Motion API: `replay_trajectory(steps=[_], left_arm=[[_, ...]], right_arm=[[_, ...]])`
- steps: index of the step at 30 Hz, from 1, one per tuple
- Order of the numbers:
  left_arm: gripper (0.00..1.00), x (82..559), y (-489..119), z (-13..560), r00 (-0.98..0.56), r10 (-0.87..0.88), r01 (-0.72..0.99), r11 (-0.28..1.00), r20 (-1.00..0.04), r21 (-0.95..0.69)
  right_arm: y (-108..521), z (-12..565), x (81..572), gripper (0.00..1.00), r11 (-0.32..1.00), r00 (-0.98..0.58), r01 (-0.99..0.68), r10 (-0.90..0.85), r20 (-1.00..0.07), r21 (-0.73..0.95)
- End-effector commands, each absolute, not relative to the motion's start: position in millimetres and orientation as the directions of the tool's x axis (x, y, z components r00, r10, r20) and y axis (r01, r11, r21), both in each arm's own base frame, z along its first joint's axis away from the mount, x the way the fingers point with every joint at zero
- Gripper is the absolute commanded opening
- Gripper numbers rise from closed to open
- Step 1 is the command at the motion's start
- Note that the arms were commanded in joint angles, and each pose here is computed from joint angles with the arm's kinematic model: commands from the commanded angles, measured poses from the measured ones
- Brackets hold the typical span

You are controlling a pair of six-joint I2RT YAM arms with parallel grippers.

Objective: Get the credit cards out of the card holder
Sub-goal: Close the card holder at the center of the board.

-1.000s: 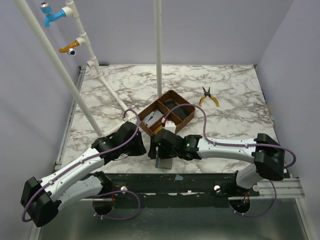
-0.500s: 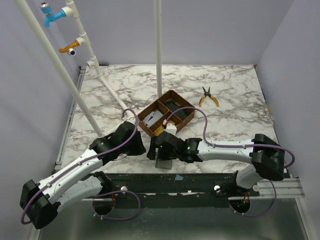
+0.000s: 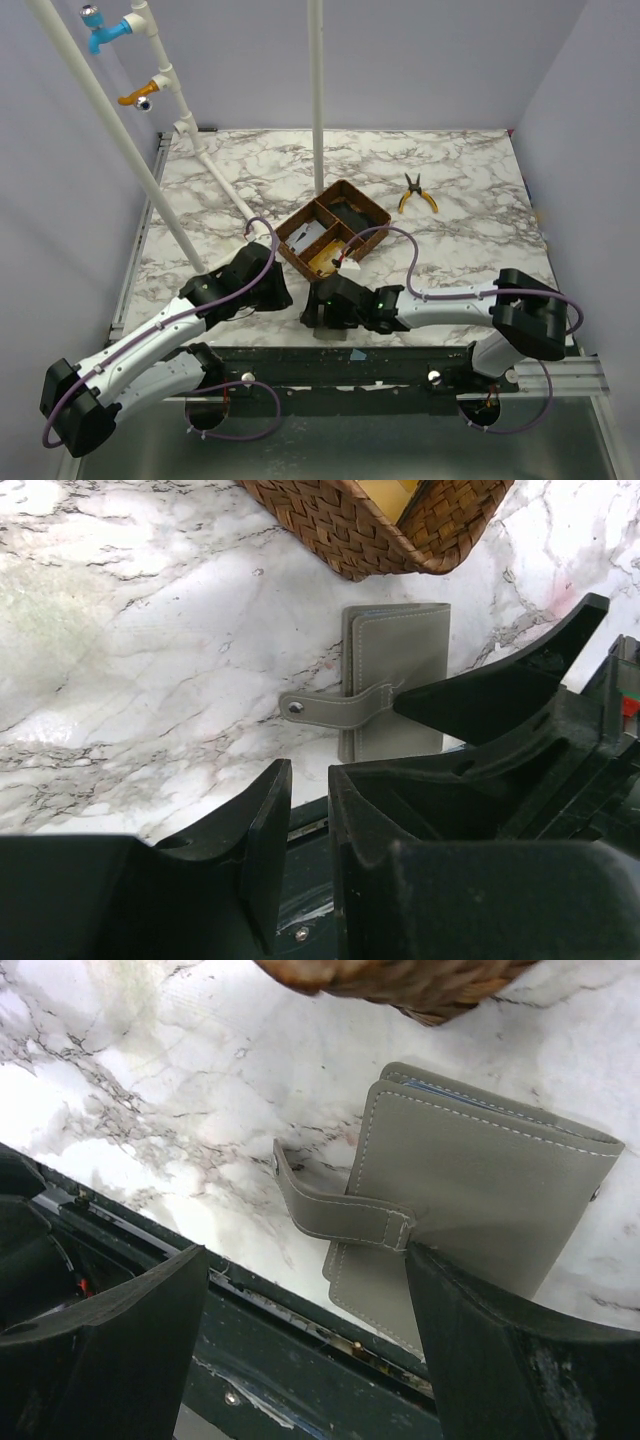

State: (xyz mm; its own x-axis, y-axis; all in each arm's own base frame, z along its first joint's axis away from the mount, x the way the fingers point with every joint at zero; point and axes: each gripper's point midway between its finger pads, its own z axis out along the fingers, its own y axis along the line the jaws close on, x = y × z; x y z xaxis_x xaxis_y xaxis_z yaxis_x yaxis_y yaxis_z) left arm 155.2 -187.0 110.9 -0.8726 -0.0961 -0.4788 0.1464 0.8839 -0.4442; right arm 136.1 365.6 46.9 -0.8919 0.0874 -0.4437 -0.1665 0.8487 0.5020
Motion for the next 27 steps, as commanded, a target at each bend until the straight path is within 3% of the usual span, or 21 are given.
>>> replay_trajectory(steps=[1,14,22,27], left_arm=[[0.24,159.4,-196.5,123.3,-0.869,-0.100,0.168,0.862,-0.485,-0.478],[0.26,172.3,-213.0,150.4,-0.853,-0.086,0.217,0.839,-0.514,-0.500],[0.31,182.2,-221.8,176.4,-0.826,-0.082,0.263,0.819,-0.558,-0.510],[0.58,189.8,-226.8,198.8,-0.794,-0.094,0.301,0.798,-0.601,-0.522]], right_arm=[[344.2,39.3,130.4,0.84,0.871,-0.892,-0.144,0.092,-0.443,0.471],[360.2,124.6,157.5,0.89,0.806,-0.810,-0.228,0.154,-0.566,0.546],[321.1,164.2,179.2,1.00,0.831,-0.718,-0.170,0.263,-0.644,0.529],[293.0,188.5,188.7,1.00,0.831,-0.644,-0.135,0.341,-0.685,0.540]])
